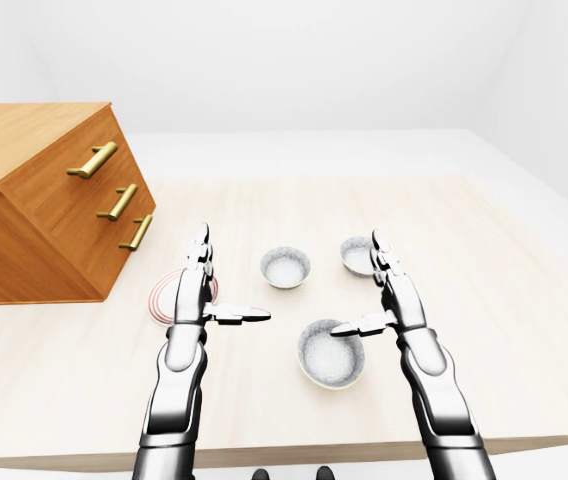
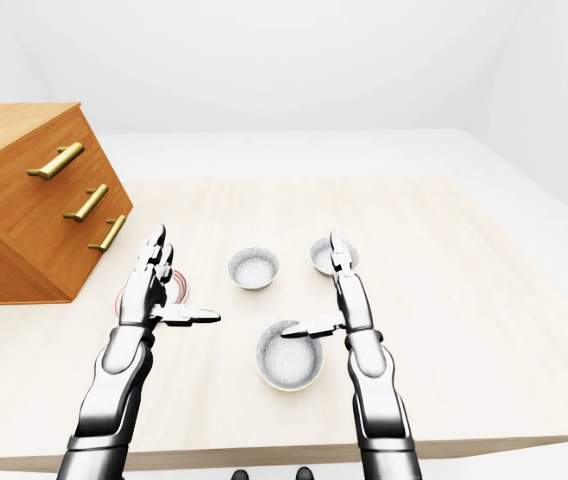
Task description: Stack the bowl at the front on the bowl in the middle.
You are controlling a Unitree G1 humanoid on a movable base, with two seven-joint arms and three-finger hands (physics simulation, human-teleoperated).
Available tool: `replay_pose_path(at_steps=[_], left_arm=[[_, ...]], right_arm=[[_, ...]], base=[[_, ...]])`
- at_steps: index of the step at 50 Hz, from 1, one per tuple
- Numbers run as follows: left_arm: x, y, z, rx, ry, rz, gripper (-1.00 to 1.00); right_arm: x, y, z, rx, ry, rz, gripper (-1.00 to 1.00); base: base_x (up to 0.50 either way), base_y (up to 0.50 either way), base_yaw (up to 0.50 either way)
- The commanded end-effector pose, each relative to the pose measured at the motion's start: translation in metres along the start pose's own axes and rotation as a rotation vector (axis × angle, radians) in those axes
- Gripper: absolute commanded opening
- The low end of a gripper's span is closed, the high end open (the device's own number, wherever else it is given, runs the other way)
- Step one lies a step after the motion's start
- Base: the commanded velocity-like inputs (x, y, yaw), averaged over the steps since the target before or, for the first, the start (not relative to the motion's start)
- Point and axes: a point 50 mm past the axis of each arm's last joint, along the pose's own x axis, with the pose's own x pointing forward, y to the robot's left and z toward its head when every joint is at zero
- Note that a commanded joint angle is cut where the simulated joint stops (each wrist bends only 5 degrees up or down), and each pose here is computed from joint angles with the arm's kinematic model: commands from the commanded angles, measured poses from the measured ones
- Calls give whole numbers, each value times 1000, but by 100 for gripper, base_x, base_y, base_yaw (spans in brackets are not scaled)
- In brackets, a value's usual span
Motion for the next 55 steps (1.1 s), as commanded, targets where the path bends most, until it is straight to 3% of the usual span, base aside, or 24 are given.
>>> replay_pose_path(at_steps=[1, 6, 14, 17, 23, 31, 45, 55], left_arm=[[-1, 0, -1, -1, 5, 2, 100], [-1, 0, -2, 3, 8, 1, 100], [0, 1, 0, 5, 0, 2, 100], [1, 1, 0, 5, 2, 1, 100], [1, 1, -1, 5, 5, -1, 100], [2, 1, -4, 4, 19, -2, 100], [1, 1, -7, 6, 31, -4, 100], [2, 1, -8, 6, 35, -2, 100]], right_arm=[[4, -4, -1, -141, -9, -23, 100], [15, -11, 16, -251, -17, -40, 100], [65, -37, 57, -695, -150, -50, 100], [73, -46, 50, -816, -121, -39, 100], [90, -61, 32, -926, -2, -54, 100], [110, -56, 5, -1179, 106, -22, 100], [128, -31, -4, -1376, 108, 60, 100], [127, -26, -11, -1393, 129, 88, 100]], base=[[0, 0, 0], [0, 0, 0], [0, 0, 0], [0, 0, 0], [0, 0, 0], [0, 0, 0], [0, 0, 0], [0, 0, 0]])
